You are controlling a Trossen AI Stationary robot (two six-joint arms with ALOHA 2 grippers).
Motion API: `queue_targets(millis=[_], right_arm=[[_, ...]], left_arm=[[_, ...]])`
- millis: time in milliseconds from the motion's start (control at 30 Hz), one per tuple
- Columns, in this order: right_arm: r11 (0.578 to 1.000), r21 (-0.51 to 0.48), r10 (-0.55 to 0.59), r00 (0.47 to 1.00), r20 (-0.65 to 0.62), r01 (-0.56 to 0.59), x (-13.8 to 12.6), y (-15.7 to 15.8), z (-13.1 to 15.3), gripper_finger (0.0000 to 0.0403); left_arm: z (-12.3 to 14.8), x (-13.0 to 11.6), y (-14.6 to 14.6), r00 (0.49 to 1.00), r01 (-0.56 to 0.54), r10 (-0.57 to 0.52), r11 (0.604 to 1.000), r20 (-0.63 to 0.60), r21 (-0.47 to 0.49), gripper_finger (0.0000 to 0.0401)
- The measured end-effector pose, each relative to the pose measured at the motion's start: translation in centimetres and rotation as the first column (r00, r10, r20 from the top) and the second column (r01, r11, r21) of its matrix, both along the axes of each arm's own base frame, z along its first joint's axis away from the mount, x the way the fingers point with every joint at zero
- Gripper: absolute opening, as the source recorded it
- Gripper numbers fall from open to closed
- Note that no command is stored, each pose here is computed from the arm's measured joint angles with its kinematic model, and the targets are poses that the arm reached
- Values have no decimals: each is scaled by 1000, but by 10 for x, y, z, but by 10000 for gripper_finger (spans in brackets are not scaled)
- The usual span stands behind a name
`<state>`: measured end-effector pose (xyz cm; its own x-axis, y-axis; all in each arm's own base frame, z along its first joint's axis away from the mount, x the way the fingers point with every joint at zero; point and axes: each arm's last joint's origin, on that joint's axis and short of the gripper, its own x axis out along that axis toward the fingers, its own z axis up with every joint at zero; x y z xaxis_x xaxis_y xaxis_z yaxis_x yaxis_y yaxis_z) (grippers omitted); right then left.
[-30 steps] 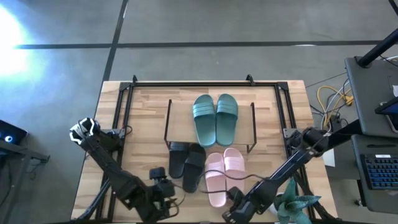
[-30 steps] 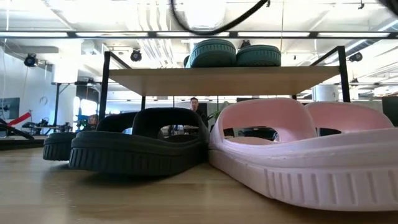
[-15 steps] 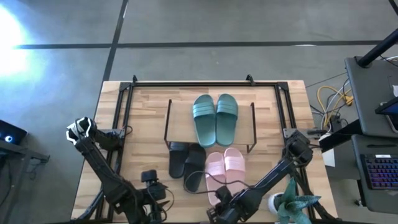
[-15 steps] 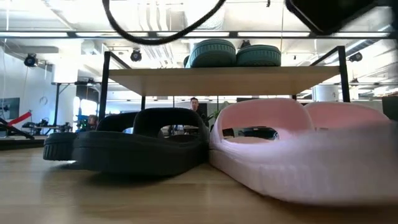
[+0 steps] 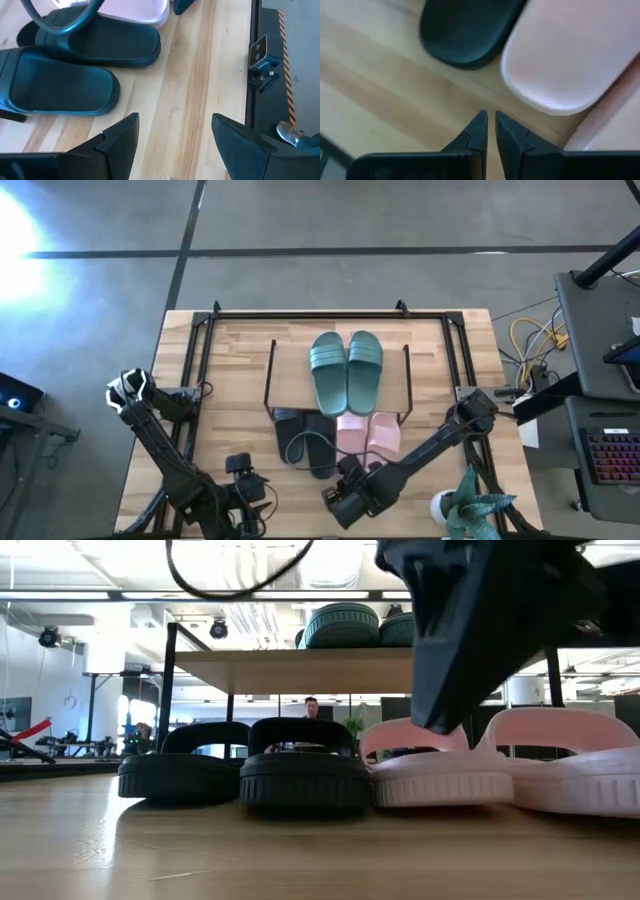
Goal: Pick and place slides into the shelf
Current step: Adjust the pink slippers under the table
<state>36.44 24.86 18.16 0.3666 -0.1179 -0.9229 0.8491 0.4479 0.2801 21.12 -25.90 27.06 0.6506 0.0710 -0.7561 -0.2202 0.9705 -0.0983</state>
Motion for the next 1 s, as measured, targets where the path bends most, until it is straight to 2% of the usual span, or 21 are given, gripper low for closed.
queue_targets(millis=[100, 300, 400, 600, 1000], right_arm=[[1000, 21, 16, 1000, 5, -16, 0, 5, 5, 28], [970, 196, 157, 985, -65, -142, -14, 31, 17, 28], [961, 237, 172, 977, -123, -139, -27, 43, 14, 28], [987, 159, 58, 967, -248, -18, -54, 47, -2, 28], [997, -53, -75, 915, -396, 59, -64, 15, -19, 28]], left_arm=[[0, -1, 0, 1000, -1, 1, 1000, 7, 4, 235], [-1, -2, -1, 1000, 1, -2, 1000, 10, 10, 235], [-2, -2, 0, 1000, -6, 6, 1000, 20, 24, 235], [-6, -3, 1, 1000, -9, 8, 999, 17, 37, 235], [-7, -3, 1, 1000, -10, 10, 999, 14, 41, 235]])
